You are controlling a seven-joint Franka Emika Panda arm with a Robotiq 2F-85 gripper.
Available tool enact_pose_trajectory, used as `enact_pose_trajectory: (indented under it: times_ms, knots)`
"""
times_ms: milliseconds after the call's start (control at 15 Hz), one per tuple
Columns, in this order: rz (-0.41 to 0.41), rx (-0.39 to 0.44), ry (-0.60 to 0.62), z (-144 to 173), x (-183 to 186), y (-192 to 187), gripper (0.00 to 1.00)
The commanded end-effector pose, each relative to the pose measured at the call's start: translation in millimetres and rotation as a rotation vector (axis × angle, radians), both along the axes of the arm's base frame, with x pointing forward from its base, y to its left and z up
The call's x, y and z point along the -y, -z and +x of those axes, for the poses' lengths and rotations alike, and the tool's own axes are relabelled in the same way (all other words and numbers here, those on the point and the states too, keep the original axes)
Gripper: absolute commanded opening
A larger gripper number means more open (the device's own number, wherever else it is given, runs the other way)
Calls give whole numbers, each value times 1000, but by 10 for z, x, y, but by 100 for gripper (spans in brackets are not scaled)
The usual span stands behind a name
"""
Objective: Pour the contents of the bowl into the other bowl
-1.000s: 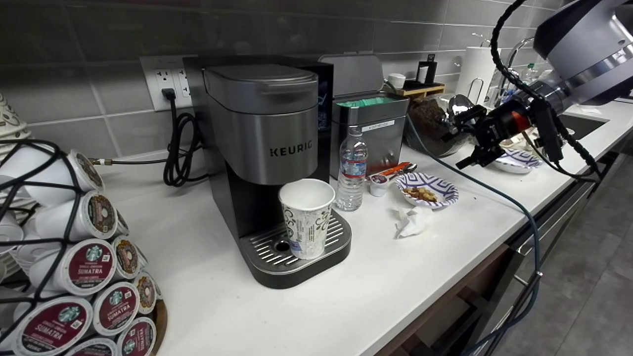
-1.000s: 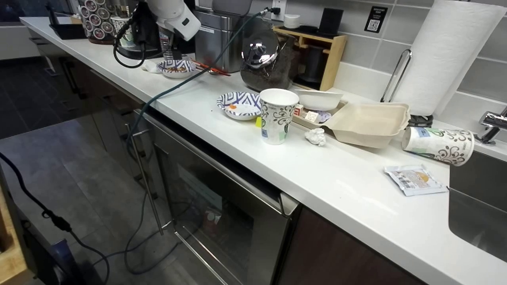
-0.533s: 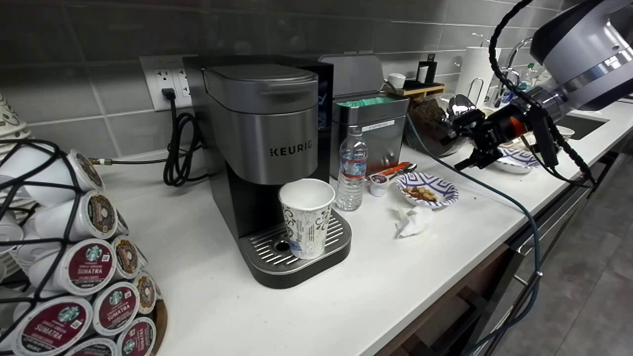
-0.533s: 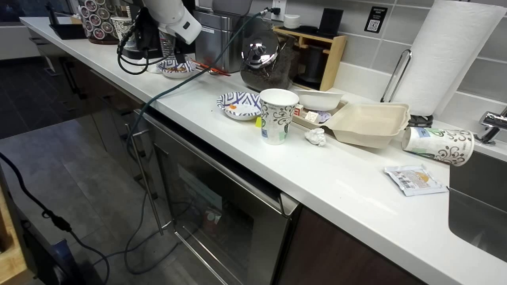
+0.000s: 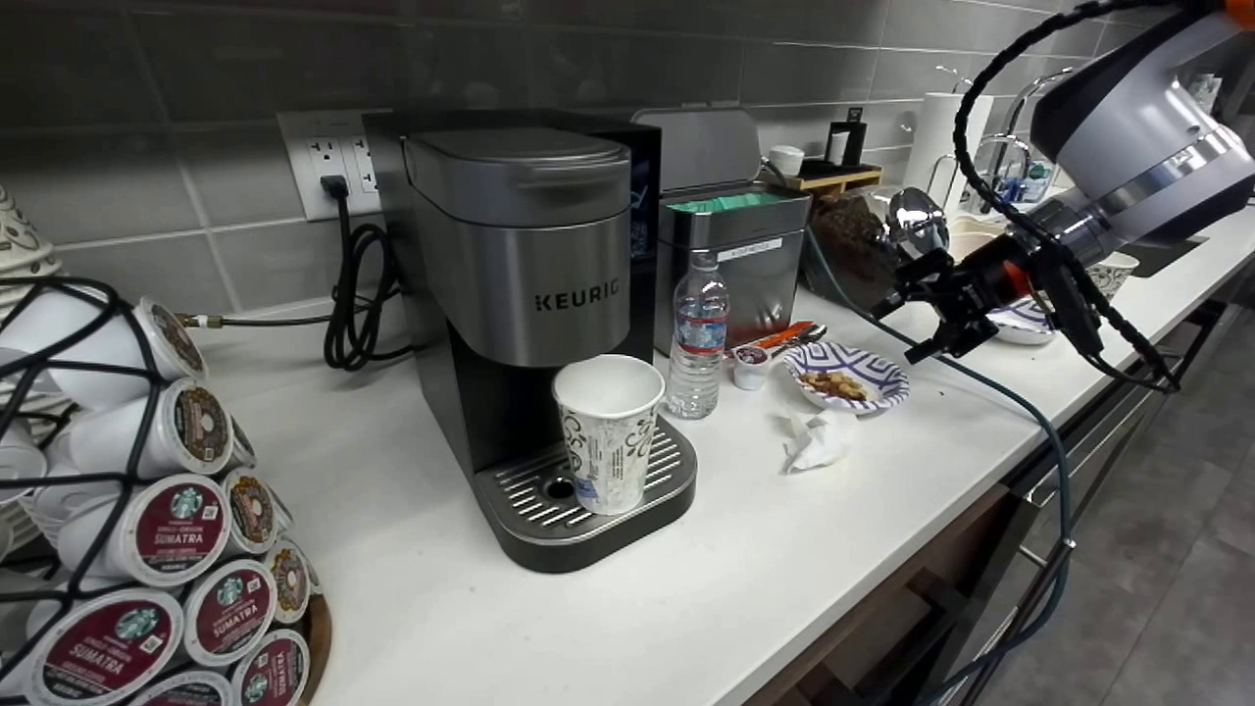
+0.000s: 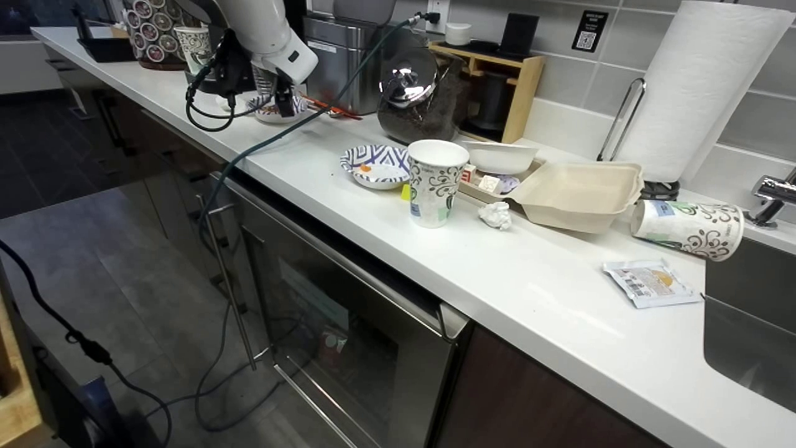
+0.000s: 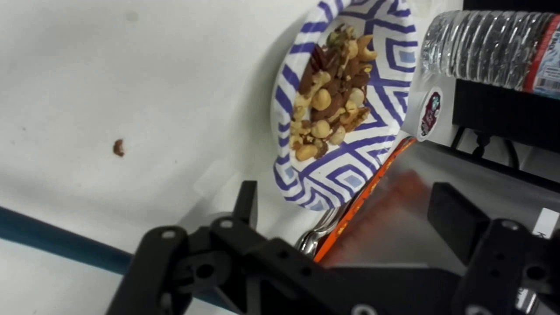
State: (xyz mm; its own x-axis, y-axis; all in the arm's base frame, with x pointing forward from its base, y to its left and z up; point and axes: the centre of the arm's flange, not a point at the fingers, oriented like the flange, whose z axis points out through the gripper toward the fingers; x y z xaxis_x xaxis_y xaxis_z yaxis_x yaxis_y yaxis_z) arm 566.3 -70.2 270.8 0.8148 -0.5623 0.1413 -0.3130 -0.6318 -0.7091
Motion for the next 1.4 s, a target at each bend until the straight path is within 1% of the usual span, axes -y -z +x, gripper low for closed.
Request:
enact_pose_trajectory:
  times_ms: [0,67,133,200,400,800,867,1067,1200,1333]
  knots:
    - [-25,-21,-2,-27,-71,187,100]
    - [-24,-26,-3,-29,-88,215,96]
    - [-21,-32,-4,-30,-110,241,88]
    - [-20,-34,-3,-30,-127,263,84]
    - [-11,-40,-9,-33,-175,304,54]
    - [-7,-54,-16,-27,-202,344,9]
    - [-8,-57,-15,-29,-199,349,0]
    - [2,-76,-18,-28,-174,334,0]
    - [31,-108,-25,-19,-114,250,1]
    - [37,-132,-29,-28,-3,131,0]
